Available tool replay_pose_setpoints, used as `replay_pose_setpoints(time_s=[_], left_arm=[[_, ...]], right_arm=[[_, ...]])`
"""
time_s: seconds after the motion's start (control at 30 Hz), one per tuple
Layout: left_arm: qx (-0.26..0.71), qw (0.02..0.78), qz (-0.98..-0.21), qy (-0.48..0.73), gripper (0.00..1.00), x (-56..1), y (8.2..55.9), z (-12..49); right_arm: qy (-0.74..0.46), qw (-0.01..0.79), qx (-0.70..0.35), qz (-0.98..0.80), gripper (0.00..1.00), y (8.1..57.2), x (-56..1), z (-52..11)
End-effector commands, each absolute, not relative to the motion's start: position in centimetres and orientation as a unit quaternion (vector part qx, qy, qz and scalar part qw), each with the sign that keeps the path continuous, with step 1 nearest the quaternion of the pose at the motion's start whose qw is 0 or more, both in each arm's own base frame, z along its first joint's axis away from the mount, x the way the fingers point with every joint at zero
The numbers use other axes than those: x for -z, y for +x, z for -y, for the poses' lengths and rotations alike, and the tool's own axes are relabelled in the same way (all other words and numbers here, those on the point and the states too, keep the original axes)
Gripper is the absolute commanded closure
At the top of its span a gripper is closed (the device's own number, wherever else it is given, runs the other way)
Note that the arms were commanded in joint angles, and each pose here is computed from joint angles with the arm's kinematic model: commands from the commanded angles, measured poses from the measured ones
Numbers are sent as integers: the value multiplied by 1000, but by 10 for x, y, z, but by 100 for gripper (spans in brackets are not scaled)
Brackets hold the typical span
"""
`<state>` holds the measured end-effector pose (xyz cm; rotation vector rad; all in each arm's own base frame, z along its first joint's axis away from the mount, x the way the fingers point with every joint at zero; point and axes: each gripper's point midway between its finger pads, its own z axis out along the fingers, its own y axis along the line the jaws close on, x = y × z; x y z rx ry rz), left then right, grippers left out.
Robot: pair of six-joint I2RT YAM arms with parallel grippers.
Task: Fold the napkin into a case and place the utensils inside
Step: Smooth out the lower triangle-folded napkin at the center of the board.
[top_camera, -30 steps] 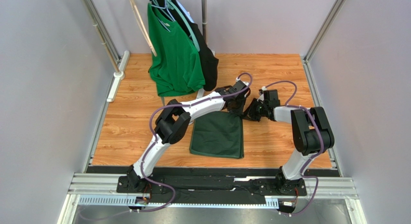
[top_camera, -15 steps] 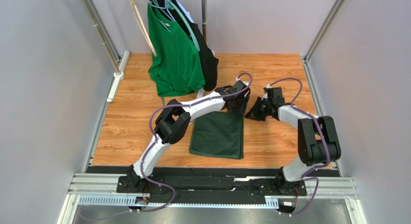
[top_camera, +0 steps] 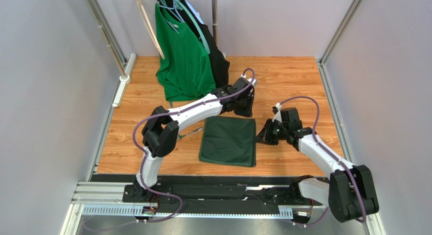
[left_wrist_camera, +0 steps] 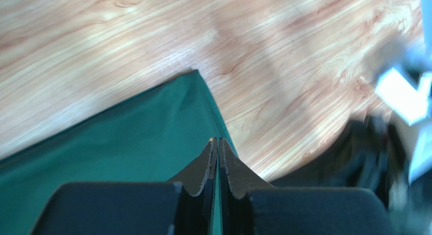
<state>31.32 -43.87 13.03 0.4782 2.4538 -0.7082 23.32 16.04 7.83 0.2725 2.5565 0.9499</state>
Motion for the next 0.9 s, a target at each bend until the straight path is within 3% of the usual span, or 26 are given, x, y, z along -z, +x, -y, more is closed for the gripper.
replay_pose_setpoints(time_s=[0.0,0.13,0.3,0.43,0.57,0.67,0.87], left_arm=[[284,205,-918,187,92,-85,304,458],[275,201,-921,186,93,-70,310,464],[265,221,-918,194,90,-83,315,460],[260,242,-911,209,68,-110,299,445],[280,246,-895,245,58,-122,243,437],[282,239,-887,276,58,-116,204,436],[237,240,-880,335,67,-87,166,436]], right_arm=[[80,163,-386,-904,100,198,-81,-187],[110,120,-368,-915,100,163,-40,-177],[120,119,-303,-938,100,155,-22,-156],[125,156,-308,-930,100,165,-41,-154],[139,175,-317,-922,100,165,-50,-153],[135,169,-323,-921,100,164,-49,-155],[140,145,-354,-913,100,159,-34,-166]])
